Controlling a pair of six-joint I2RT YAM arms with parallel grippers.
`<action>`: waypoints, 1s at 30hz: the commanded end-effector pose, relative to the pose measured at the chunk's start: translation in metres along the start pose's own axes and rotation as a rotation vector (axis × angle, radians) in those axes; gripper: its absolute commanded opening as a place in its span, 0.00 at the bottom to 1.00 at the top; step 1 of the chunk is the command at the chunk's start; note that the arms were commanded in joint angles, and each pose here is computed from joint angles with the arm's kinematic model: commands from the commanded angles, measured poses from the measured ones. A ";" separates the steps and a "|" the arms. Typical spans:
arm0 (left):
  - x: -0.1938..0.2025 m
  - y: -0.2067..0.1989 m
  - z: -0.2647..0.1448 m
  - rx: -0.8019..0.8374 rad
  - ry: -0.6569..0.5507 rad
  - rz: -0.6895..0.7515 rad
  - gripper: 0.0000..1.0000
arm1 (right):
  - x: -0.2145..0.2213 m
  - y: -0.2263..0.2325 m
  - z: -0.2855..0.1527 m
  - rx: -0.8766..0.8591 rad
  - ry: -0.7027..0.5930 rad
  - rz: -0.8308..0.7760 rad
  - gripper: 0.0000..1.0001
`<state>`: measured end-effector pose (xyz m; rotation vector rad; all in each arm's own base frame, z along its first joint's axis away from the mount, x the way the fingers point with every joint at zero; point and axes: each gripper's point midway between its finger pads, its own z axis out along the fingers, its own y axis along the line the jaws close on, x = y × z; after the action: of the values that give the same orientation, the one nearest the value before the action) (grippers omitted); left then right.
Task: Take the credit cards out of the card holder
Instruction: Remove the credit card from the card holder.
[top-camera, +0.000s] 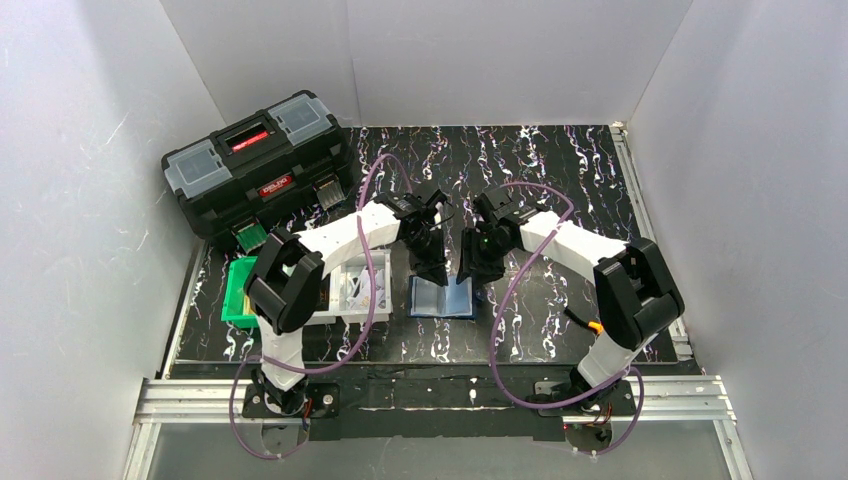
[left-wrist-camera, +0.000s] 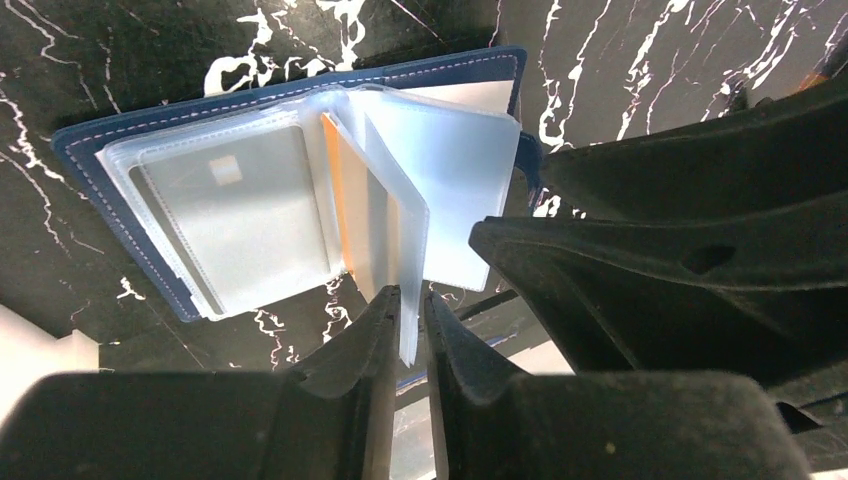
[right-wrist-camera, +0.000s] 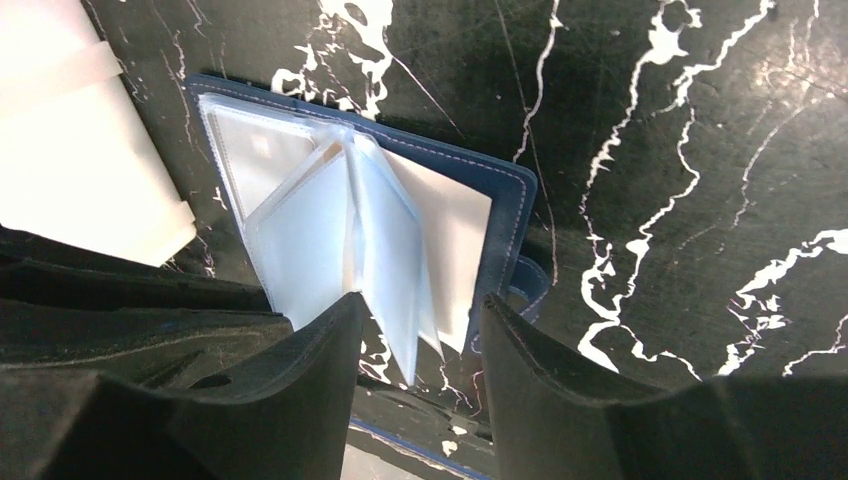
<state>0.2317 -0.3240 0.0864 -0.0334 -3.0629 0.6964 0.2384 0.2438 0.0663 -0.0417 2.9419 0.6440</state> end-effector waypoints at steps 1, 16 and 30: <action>0.004 -0.007 -0.001 -0.012 0.016 0.014 0.15 | 0.001 -0.007 -0.009 0.007 -0.027 0.011 0.55; 0.005 -0.017 0.016 -0.027 0.037 0.037 0.12 | 0.007 -0.019 -0.008 0.022 -0.021 0.031 0.54; 0.004 -0.030 0.019 -0.006 0.034 0.076 0.34 | 0.007 -0.028 -0.018 0.038 -0.060 0.052 0.54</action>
<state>0.2229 -0.3544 0.0661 -0.1271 -3.0279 0.6460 0.2292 0.2174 0.0607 0.0296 2.9427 0.5943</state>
